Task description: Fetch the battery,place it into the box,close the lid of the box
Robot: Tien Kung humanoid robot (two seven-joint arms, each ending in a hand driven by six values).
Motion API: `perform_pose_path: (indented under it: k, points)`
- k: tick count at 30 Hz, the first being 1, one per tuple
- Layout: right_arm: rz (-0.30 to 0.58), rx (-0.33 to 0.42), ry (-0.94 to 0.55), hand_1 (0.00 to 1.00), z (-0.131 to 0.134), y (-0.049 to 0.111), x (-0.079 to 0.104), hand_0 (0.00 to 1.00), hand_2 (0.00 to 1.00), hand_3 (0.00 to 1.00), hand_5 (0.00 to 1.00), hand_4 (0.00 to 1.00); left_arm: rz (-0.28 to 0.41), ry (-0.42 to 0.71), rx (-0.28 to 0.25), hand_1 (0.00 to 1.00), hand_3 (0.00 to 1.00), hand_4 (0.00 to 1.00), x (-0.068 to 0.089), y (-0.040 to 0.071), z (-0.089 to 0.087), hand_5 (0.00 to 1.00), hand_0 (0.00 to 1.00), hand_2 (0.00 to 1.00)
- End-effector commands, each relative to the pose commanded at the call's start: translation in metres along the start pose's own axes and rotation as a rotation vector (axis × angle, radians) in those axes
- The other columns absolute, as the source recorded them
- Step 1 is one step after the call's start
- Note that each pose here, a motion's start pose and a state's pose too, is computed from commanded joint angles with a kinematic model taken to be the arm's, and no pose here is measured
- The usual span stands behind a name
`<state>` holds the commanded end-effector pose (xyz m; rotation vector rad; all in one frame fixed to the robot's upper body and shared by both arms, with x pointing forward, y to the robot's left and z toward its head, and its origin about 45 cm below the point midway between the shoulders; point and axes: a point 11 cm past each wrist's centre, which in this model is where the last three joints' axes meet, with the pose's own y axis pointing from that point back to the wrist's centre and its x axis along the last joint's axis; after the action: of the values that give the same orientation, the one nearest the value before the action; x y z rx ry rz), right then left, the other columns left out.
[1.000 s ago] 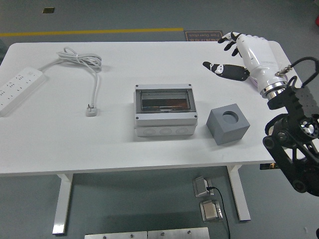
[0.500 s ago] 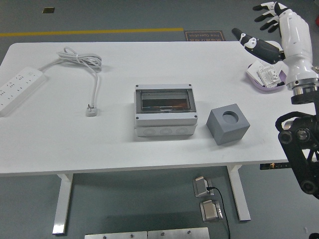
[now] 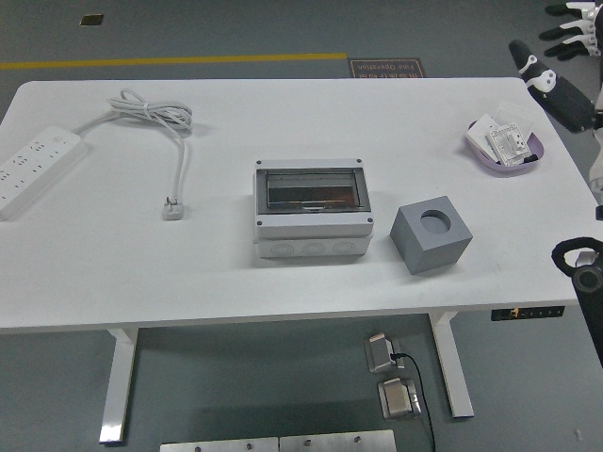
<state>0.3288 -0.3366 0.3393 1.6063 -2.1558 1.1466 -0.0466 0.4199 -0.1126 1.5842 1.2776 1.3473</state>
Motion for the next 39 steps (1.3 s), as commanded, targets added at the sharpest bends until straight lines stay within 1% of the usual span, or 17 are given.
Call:
perform_pose_path:
  k: [2,3,4,8,9,12,14,15,17,20,21,26,27,32,33,38,39]
  points:
    - [-0.039,-0.055,-0.013,0.491,0.011,0.005,-0.009,0.503,0.553,0.677,0.662,0.906,0.006,0.002,0.004,0.635,0.638,0.765,0.003,0.0,-0.001,0.096,0.604,0.632]
    - [-0.062,-0.079,0.005,0.496,0.015,0.006,-0.013,0.516,0.55,0.656,0.653,0.886,0.009,0.003,0.006,0.635,0.638,0.766,0.005,0.0,-0.001,0.097,0.604,0.633]
    - [-0.082,-0.098,0.027,0.496,0.018,0.006,-0.015,0.516,0.55,0.656,0.653,0.886,0.011,0.004,0.006,0.635,0.638,0.766,0.006,0.0,-0.001,0.097,0.604,0.633]
    - [-0.176,-0.183,0.16,0.496,0.032,0.01,-0.023,0.516,0.55,0.656,0.653,0.886,0.018,0.008,-0.001,0.635,0.638,0.766,0.01,0.001,0.003,0.097,0.604,0.633]
    - [-0.2,-0.207,0.198,0.527,0.037,0.011,-0.026,0.561,0.572,0.662,0.669,0.907,0.019,0.009,-0.004,0.635,0.639,0.767,0.01,0.001,0.004,0.098,0.604,0.632]
    - [-0.271,-0.283,0.323,0.527,0.057,0.014,-0.032,0.561,0.572,0.662,0.669,0.907,0.019,0.009,-0.008,0.635,0.639,0.767,0.009,0.002,0.006,0.098,0.604,0.632]
    - [-0.331,-0.333,0.409,0.527,0.072,0.02,-0.037,0.561,0.572,0.662,0.669,0.907,0.018,0.014,-0.01,0.635,0.639,0.767,0.008,0.002,0.006,0.098,0.604,0.632]
    - [-0.353,-0.35,0.439,0.642,0.077,0.022,-0.039,0.718,0.649,0.71,0.667,0.907,0.017,0.016,-0.01,0.635,0.639,0.768,0.008,0.001,0.006,0.099,0.604,0.632]
    - [-0.397,-0.375,0.484,0.642,0.085,0.026,-0.042,0.718,0.649,0.71,0.667,0.907,0.015,0.019,-0.009,0.635,0.639,0.768,0.006,0.001,0.005,0.099,0.604,0.632]
    - [-0.468,-0.416,0.495,0.642,0.094,0.032,-0.05,0.718,0.649,0.71,0.667,0.907,0.011,0.024,-0.008,0.635,0.639,0.768,0.004,0.001,0.005,0.099,0.604,0.632]
    - [-0.493,-0.427,0.499,0.808,0.096,0.035,-0.053,0.884,0.849,0.966,0.694,0.976,0.009,0.025,-0.008,0.635,0.64,0.769,0.003,0.001,0.005,0.1,0.604,0.632]
    - [-0.577,-0.46,0.518,0.808,0.101,0.042,-0.066,0.884,0.849,0.966,0.694,0.976,0.005,0.026,-0.011,0.635,0.64,0.769,0.001,0.002,0.007,0.1,0.604,0.632]
    - [-0.588,-0.463,0.521,0.998,0.102,0.043,-0.067,0.998,0.998,0.998,0.664,0.998,0.005,0.026,-0.012,0.635,0.639,0.768,0.0,0.002,0.007,0.102,0.605,0.631]
    - [-0.616,-0.472,0.527,0.998,0.103,0.047,-0.073,0.998,0.998,0.998,0.664,0.998,0.006,0.027,-0.016,0.635,0.639,0.768,0.0,0.002,0.009,0.102,0.605,0.631]
    - [-0.619,-0.473,0.527,0.998,0.102,0.047,-0.074,0.998,0.998,0.998,0.584,0.998,0.006,0.027,-0.016,0.635,0.639,0.767,0.0,0.002,0.01,0.1,0.605,0.631]
    - [-0.624,-0.471,0.526,0.998,0.1,0.048,-0.078,0.998,0.998,0.998,0.584,0.998,0.005,0.026,-0.017,0.635,0.639,0.767,-0.001,0.002,0.01,0.1,0.605,0.631]
    - [-0.625,-0.47,0.525,0.998,0.1,0.048,-0.079,0.998,0.998,0.998,0.564,0.998,0.005,0.026,-0.018,0.635,0.639,0.766,-0.001,0.002,0.011,0.099,0.606,0.631]
